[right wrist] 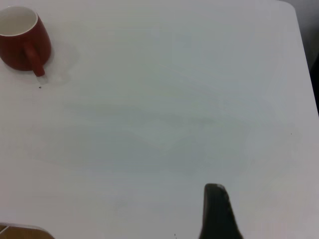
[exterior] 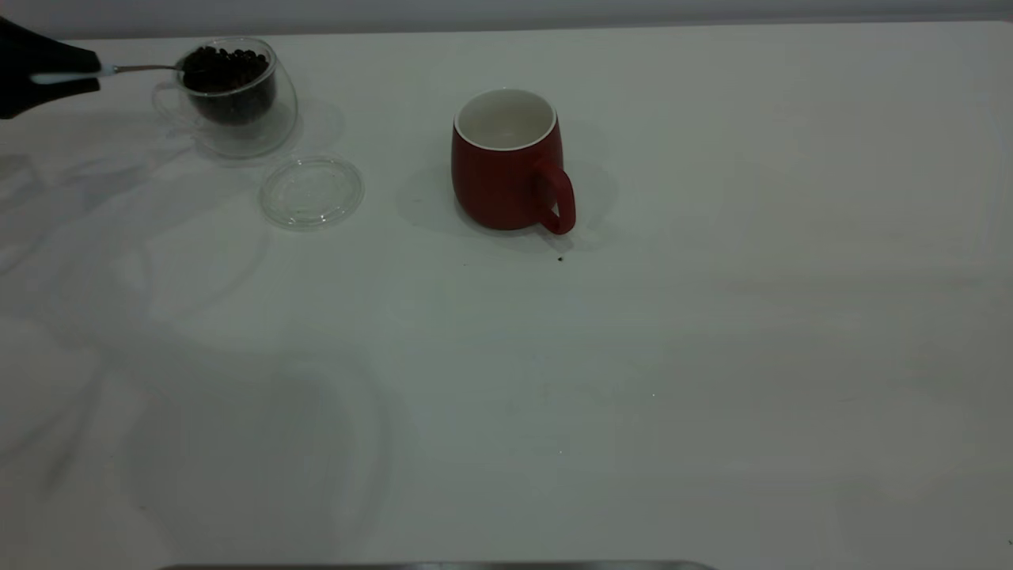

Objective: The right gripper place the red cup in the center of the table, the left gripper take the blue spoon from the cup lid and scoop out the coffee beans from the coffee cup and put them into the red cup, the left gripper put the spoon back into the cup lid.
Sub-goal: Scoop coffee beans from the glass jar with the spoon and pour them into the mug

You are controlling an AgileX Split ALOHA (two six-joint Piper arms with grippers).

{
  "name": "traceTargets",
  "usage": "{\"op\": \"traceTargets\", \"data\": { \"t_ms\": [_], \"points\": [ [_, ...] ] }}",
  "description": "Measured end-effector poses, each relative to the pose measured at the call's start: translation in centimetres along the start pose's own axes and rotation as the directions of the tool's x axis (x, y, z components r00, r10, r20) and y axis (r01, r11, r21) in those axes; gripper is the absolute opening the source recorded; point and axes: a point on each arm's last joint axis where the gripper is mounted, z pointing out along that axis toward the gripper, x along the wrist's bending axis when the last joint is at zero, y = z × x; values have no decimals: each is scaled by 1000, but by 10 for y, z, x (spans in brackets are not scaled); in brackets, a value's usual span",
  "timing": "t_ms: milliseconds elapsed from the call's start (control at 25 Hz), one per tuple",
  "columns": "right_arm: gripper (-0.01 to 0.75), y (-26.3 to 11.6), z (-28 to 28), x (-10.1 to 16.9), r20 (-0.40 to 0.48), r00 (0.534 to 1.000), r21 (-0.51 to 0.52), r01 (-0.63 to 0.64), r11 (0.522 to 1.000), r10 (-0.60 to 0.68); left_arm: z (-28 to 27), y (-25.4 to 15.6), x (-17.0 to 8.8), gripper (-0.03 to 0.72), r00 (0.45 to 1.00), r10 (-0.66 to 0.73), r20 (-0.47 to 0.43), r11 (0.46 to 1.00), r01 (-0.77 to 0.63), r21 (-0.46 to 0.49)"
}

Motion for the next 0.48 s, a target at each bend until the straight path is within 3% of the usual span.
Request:
{"op": "traceTargets", "data": {
  "t_ms": [480],
  "points": [
    [520, 0, 0, 0, 0, 1000, 0, 0, 1000, 0, -8, -2, -3, 114, 998, 10, 68, 999, -12, 33]
  ]
}}
